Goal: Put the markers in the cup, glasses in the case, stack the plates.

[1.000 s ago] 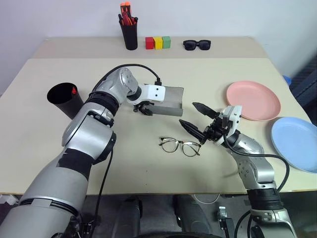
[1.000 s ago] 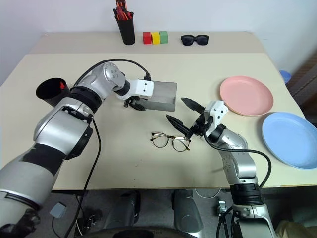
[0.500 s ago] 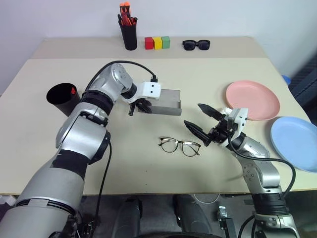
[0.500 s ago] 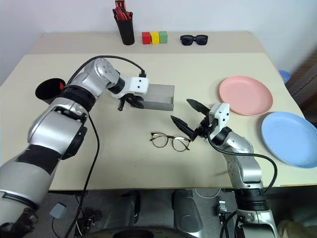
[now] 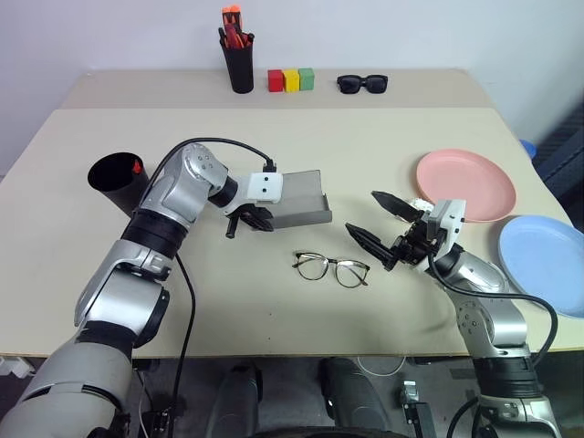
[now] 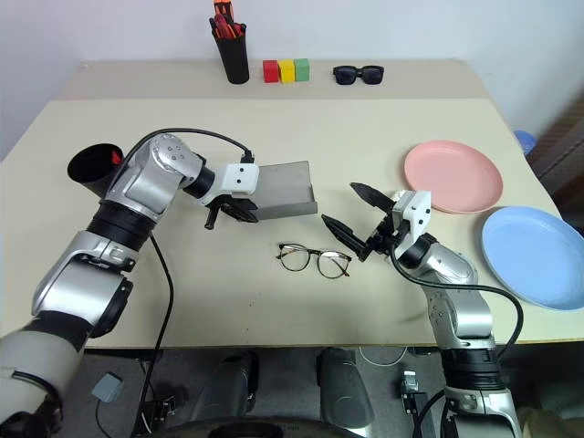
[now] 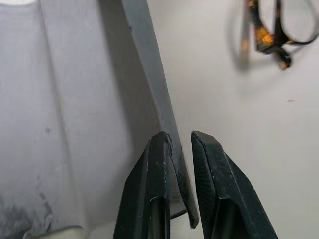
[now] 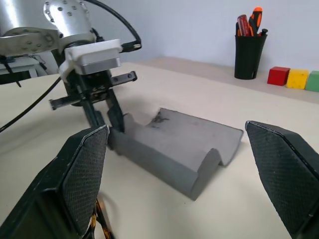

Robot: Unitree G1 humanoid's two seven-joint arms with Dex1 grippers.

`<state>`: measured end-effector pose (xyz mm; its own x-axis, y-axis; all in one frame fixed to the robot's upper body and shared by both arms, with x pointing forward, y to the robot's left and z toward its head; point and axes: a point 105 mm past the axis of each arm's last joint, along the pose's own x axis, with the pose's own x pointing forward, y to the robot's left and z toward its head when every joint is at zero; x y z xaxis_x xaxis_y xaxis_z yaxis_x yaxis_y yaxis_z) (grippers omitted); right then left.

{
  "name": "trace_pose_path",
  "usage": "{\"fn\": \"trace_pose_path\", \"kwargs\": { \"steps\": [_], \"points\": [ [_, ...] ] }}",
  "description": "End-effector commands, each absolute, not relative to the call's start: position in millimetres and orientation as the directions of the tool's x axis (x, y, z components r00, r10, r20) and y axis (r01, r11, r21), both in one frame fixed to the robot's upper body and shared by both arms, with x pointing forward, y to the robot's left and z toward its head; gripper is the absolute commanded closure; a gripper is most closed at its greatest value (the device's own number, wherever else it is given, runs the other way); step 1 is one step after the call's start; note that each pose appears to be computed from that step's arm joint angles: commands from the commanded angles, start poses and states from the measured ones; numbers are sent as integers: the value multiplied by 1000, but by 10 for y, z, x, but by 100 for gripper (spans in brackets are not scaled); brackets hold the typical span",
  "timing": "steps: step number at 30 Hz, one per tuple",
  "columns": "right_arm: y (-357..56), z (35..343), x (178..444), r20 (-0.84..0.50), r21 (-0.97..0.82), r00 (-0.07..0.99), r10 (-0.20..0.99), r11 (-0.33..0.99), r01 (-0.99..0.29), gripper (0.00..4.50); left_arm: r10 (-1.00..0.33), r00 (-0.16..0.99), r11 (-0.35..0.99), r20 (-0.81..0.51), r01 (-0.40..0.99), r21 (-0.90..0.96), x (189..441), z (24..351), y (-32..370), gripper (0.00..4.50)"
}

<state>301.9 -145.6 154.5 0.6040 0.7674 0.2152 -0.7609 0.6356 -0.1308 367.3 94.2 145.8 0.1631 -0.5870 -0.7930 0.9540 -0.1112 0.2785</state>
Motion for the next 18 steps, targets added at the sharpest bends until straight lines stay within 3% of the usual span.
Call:
{"fn": "trace_pose_path", "kwargs": {
  "steps": [1,11,14,18],
  "points": [
    [-1476,1663,3026,247,-177,590,769,634,-753,0,-590,180,-124,-787,943,308,3631,1570,956,380],
    [-1475,1666,3047,253,-185,589,767,636,-749,0,-590,194,-112,-784,941,318,3660,1573,917,380],
    [-1483,1668,3052,254,-186,591,765,639,-747,0,-589,188,-121,-786,941,315,3669,1571,877,447],
    [-1485,1666,3050,254,-188,594,763,642,-743,0,-592,194,-124,-782,937,327,3698,1603,841,447]
  ]
}}
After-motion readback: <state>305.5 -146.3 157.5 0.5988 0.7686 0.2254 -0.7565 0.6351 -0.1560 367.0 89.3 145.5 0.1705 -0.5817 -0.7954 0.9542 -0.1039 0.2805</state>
